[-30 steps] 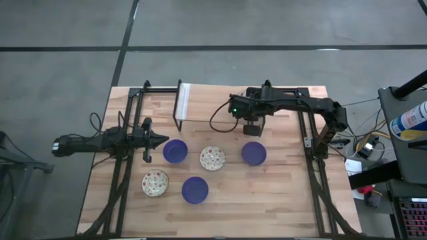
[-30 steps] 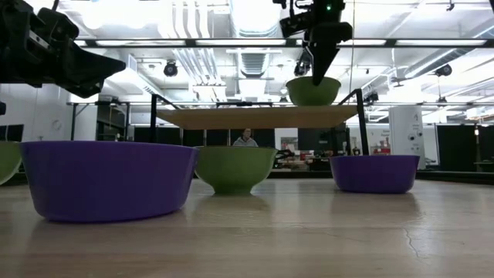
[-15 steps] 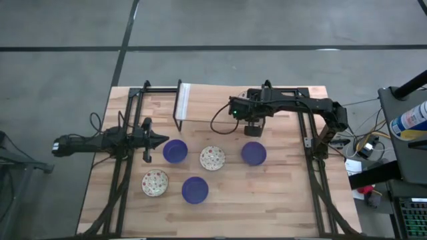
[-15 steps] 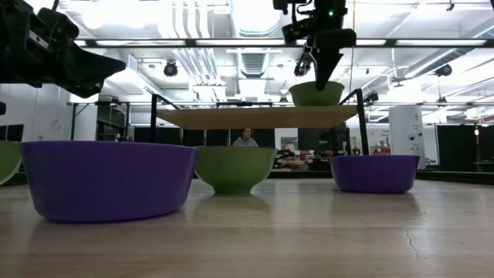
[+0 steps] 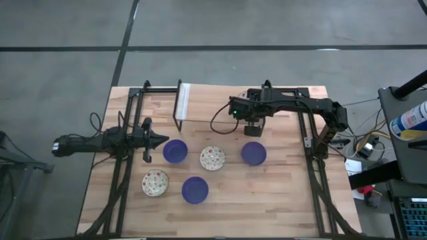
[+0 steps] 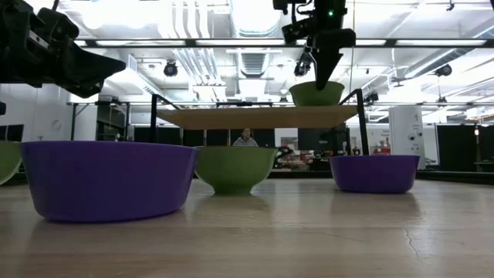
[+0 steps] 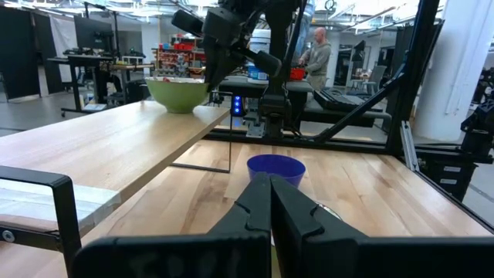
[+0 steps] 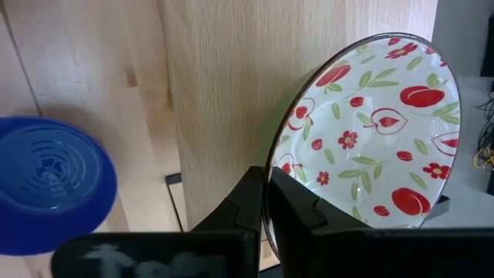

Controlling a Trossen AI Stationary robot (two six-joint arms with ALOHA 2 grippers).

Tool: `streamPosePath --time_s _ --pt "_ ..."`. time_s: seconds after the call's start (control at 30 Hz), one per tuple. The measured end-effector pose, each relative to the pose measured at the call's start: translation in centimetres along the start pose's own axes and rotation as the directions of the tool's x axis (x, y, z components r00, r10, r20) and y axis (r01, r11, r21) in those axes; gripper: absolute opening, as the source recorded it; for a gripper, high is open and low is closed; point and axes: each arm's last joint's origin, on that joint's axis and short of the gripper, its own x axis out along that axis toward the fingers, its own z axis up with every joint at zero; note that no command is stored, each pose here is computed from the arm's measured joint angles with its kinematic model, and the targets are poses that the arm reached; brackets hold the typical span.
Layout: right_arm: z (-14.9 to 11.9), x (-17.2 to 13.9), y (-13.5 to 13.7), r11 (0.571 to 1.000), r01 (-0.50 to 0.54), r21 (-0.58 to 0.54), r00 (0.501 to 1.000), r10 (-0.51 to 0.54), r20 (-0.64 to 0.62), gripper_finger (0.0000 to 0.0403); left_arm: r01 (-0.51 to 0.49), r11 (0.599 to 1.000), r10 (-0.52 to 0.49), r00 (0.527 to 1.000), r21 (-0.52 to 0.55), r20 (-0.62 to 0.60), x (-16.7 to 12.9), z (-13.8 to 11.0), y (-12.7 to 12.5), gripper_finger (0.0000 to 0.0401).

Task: Pick & Place Mini bowls
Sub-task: Put the right white patterned bowl on the shelf, then stack the right white patterned bowl on top of the white patterned bowl on the shelf

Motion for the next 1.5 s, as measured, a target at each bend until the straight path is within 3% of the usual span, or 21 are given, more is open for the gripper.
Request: streamPosePath --time_s 0.4,1.07,1.27,1.5 --pt "0.0 -0.1 0.0 1.000 0.018 0.004 1.000 -0.018 -0.001 0.0071 0.000 1.000 0.000 1.000 0.000 0.000 0.0 0.0 0.0 0.0000" --pt "0.5 -5.1 -0.6 0.999 0.050 0.005 0.989 -0.050 0.141 0.0077 0.000 1.000 0.000 1.000 0.000 0.000 0.0 0.0 0.0 0.0000" --pt "0.8 -7.6 0.6 1.000 0.022 -0.019 0.971 -0.017 0.238 0.0077 0.000 1.000 0.000 1.000 0.000 0.000 0.0 0.0 0.0 0.0000" --pt "1.5 -8.5 4.5 0.991 0.006 -0.135 0.947 0.038 0.319 0.0077 0.000 1.000 0.000 1.000 0.000 0.000 0.0 0.0 0.0 0.0000"
